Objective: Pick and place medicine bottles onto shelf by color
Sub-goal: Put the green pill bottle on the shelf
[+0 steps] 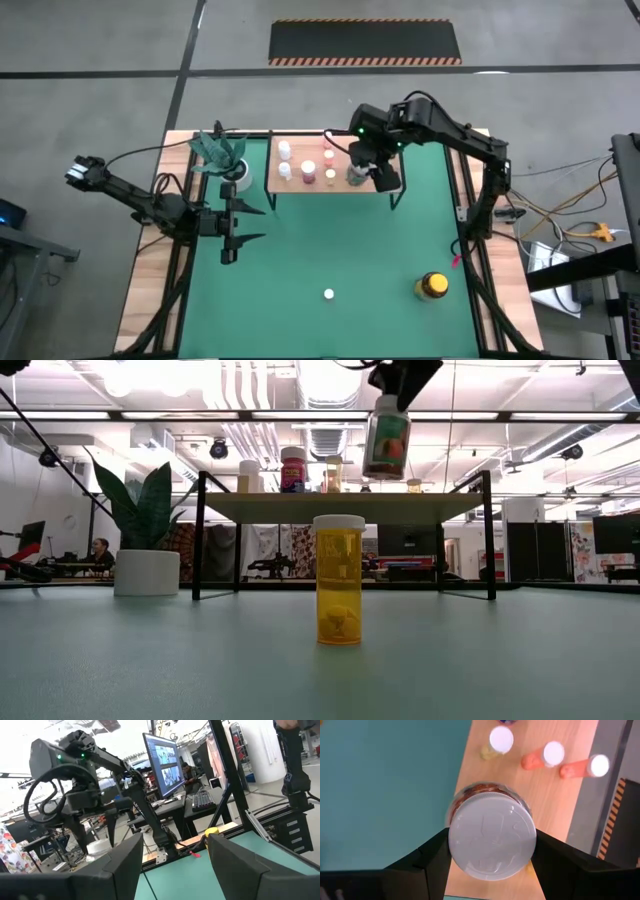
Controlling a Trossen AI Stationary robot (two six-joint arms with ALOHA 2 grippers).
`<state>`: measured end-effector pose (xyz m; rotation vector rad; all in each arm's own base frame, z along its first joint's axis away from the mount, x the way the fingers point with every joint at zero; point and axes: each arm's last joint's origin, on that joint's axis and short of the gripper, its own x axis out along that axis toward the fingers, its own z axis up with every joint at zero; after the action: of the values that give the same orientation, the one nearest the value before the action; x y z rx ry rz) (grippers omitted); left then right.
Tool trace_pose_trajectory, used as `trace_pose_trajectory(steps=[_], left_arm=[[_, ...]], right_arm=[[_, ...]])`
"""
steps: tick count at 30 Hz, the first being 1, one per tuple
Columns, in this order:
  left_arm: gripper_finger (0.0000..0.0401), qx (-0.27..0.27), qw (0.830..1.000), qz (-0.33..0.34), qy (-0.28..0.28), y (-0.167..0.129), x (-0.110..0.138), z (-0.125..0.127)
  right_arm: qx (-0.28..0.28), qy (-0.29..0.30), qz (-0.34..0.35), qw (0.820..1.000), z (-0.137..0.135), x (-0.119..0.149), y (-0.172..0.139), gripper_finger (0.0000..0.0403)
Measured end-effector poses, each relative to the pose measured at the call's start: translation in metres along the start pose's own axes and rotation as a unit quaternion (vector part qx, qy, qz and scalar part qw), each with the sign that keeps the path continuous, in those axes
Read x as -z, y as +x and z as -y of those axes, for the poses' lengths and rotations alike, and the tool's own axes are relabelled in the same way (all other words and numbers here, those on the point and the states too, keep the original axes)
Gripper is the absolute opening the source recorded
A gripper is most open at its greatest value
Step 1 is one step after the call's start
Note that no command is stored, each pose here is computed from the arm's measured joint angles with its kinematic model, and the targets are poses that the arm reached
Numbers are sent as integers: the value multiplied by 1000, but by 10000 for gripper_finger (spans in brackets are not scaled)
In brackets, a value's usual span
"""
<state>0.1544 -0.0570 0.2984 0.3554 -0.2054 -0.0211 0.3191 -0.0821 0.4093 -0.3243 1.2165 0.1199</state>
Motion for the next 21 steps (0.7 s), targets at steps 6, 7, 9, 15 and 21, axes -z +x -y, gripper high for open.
trace_pose_trajectory(steps=[6,7,9,15,21], left_arm=[[206,0,1000,0,0,0,0,0],[206,0,1000,0,0,0,0,0],[206,0,1000,0,0,0,0,0],[206,0,1000,0,0,0,0,0],[206,0,1000,0,0,0,0,0]], right_arm=[[-1,8,-16,1000,7,4,13,224],[-1,6,-17,1000,8,5,14,224],[1,3,-18,1000,8,4,16,226],[12,-2,0,1000,10,0,20,229],[20,-13,-12,1000,11,1,25,245]])
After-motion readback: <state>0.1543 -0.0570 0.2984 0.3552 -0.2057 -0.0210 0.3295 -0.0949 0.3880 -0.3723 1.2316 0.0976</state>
